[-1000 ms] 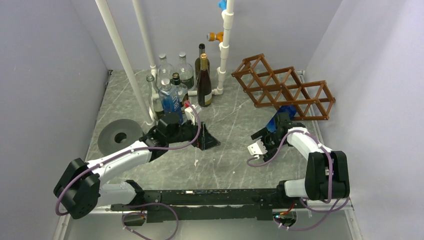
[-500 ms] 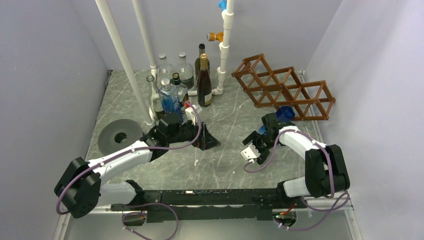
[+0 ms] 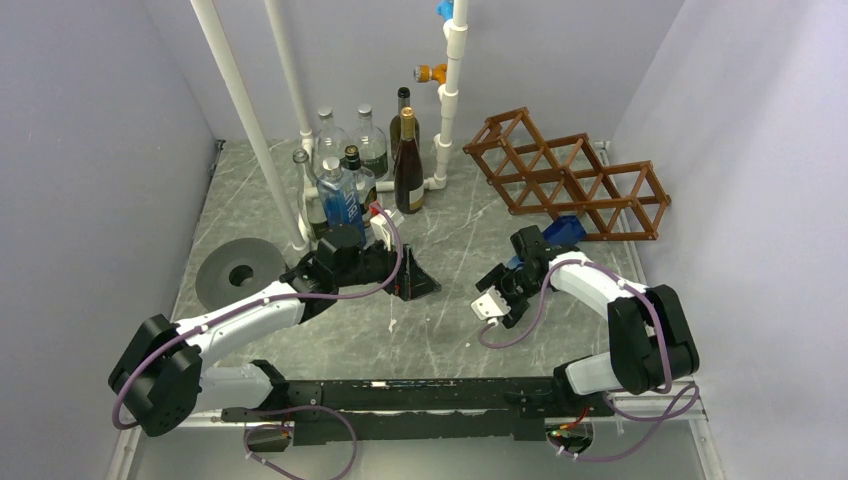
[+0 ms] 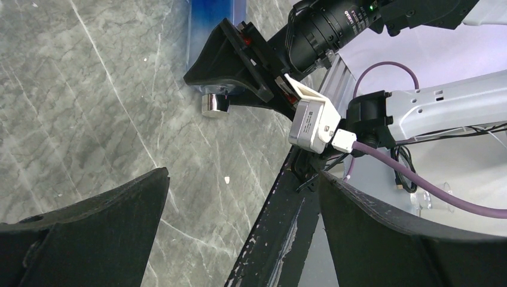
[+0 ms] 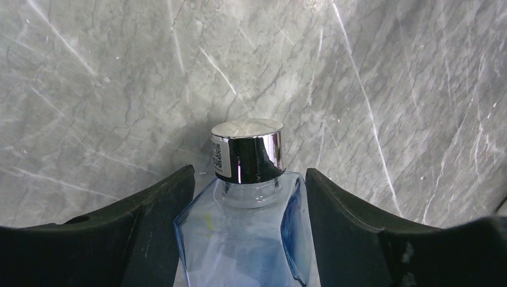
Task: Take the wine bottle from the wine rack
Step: Place the wine bottle at the center of the board.
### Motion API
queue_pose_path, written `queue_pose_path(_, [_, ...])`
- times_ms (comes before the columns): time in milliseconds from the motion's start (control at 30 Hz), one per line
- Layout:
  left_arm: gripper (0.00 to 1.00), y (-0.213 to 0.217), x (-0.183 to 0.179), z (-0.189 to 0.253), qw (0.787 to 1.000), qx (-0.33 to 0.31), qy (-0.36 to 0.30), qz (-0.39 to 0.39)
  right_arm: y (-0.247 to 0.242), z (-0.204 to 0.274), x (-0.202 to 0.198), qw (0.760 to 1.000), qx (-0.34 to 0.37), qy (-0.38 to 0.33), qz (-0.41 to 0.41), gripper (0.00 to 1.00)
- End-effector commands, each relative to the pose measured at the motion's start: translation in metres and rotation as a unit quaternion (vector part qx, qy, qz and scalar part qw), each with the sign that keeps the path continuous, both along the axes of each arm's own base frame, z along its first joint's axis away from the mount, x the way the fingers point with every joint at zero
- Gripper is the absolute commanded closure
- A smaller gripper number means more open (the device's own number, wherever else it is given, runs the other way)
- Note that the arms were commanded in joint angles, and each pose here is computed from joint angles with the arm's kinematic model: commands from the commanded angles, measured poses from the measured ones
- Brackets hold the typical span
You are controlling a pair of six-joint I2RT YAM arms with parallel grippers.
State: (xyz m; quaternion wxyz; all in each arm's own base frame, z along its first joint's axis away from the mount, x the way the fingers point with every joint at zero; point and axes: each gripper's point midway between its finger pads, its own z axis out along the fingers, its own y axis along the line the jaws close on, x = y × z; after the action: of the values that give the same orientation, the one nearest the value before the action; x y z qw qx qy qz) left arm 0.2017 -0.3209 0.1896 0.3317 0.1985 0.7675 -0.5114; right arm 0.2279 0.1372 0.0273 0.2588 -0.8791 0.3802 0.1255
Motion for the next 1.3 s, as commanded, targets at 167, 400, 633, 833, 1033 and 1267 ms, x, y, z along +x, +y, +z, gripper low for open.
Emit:
queue_pose_path(167, [0.0,-0.003,0.001,0.017,1.0,-0.013,-0.025,-0.006,0.018,0.006,-0.003,0.999,0.022,0.024,-0.008,0.36])
queue_pose_path(400, [0.0,-0.001,0.001,0.017,1.0,-0.009,-0.027,-0.004,0.026,0.006,-0.004,0.999,0.02,0.027,-0.007,0.39])
queue_pose_path(633, [0.01,0.0,0.0,0.015,1.0,-0.007,-0.028,-0.004,0.034,0.014,-0.01,0.997,0.035,0.059,-0.024,0.18])
queue_pose_path(833, [0.01,0.001,-0.002,0.016,0.999,-0.009,-0.032,-0.008,0.049,0.05,-0.017,0.989,0.078,0.114,-0.06,0.01])
queue_pose_path(1033, [0.0,0.002,-0.005,0.018,0.999,-0.012,-0.037,-0.011,0.049,0.075,-0.02,0.983,0.089,0.131,-0.092,0.0])
queue_pose_path(1267, [0.01,0.007,-0.007,0.023,0.999,-0.01,-0.048,-0.007,0.045,0.103,-0.034,0.974,0.114,0.159,-0.117,0.0])
